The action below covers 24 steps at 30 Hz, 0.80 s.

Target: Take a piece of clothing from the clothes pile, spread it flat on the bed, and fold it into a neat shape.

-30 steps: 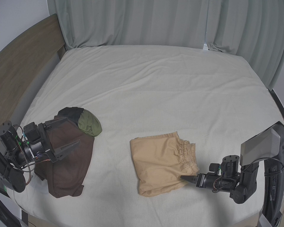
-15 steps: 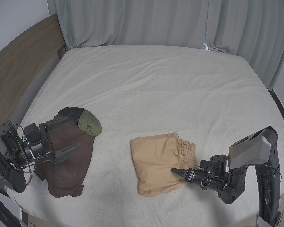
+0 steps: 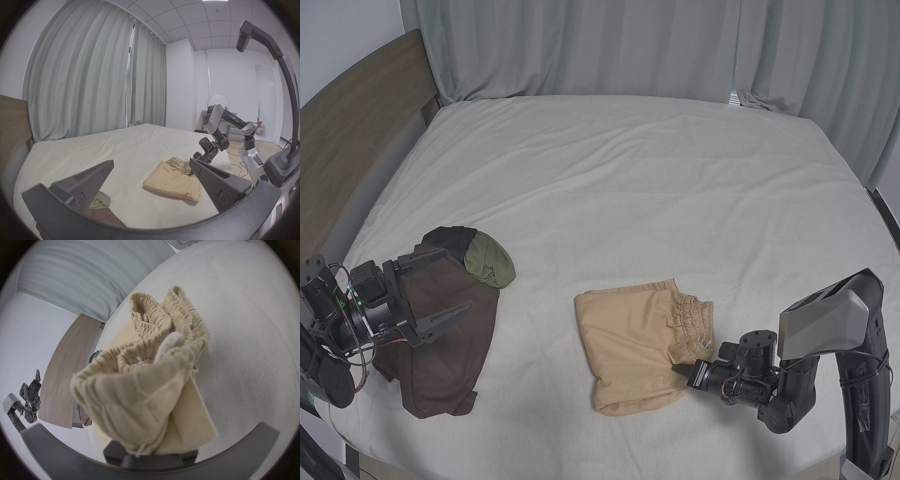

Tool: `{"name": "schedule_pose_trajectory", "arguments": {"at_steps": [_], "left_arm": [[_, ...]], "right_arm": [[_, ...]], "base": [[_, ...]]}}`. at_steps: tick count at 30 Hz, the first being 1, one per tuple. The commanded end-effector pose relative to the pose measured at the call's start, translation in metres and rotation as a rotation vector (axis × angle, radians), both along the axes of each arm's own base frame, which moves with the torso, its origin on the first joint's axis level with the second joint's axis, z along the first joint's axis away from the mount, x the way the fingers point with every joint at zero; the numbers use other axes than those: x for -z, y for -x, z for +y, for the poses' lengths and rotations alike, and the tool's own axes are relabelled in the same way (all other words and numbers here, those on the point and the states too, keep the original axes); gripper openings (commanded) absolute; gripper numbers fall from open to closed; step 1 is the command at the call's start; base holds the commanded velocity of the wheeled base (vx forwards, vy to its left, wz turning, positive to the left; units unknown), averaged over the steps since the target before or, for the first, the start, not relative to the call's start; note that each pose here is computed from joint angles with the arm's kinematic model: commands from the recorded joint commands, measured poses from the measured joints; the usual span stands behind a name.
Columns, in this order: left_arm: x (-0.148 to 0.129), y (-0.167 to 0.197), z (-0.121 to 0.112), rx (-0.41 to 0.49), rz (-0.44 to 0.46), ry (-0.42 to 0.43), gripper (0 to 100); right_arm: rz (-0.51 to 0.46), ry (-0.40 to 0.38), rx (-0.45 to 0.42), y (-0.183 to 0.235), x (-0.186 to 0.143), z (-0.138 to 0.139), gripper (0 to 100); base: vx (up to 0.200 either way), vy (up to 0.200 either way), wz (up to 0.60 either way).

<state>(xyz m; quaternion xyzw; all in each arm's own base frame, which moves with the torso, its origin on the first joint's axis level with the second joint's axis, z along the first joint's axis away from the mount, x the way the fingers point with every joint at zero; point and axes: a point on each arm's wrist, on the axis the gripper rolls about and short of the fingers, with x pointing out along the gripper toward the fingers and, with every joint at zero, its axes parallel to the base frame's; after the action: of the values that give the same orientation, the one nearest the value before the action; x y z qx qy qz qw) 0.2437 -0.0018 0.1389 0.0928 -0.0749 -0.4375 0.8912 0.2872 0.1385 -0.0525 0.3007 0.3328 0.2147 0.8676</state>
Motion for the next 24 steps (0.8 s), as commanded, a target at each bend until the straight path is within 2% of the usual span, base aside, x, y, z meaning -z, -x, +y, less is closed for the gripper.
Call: {"name": "schedule_pose_trajectory", "arguments": {"at_steps": [1, 8, 16, 24], "left_arm": [[-0.001, 0.001, -0.002, 0.007, -0.005, -0.001, 100], [0.000, 0.001, -0.001, 0.005, 0.002, 0.000, 100], [0.019, 0.000, -0.001, -0.004, 0.082, 0.000, 100], [0.021, 0.005, -0.001, -0.003, 0.087, -0.004, 100]], "right_arm": [[-0.005, -0.002, -0.008, 0.001, -0.001, 0.002, 0], [-0.043, -0.023, -0.040, 0.003, -0.014, 0.012, 0], [-0.148, -0.078, -0.068, 0.006, -0.053, 0.021, 0], [-0.198, -0.121, -0.113, 0.012, -0.072, 0.035, 0]], "base": [[0.000, 0.000, 0.00], [0.000, 0.000, 0.00], [0.000, 0.000, 0.00], [0.000, 0.000, 0.00]]}}
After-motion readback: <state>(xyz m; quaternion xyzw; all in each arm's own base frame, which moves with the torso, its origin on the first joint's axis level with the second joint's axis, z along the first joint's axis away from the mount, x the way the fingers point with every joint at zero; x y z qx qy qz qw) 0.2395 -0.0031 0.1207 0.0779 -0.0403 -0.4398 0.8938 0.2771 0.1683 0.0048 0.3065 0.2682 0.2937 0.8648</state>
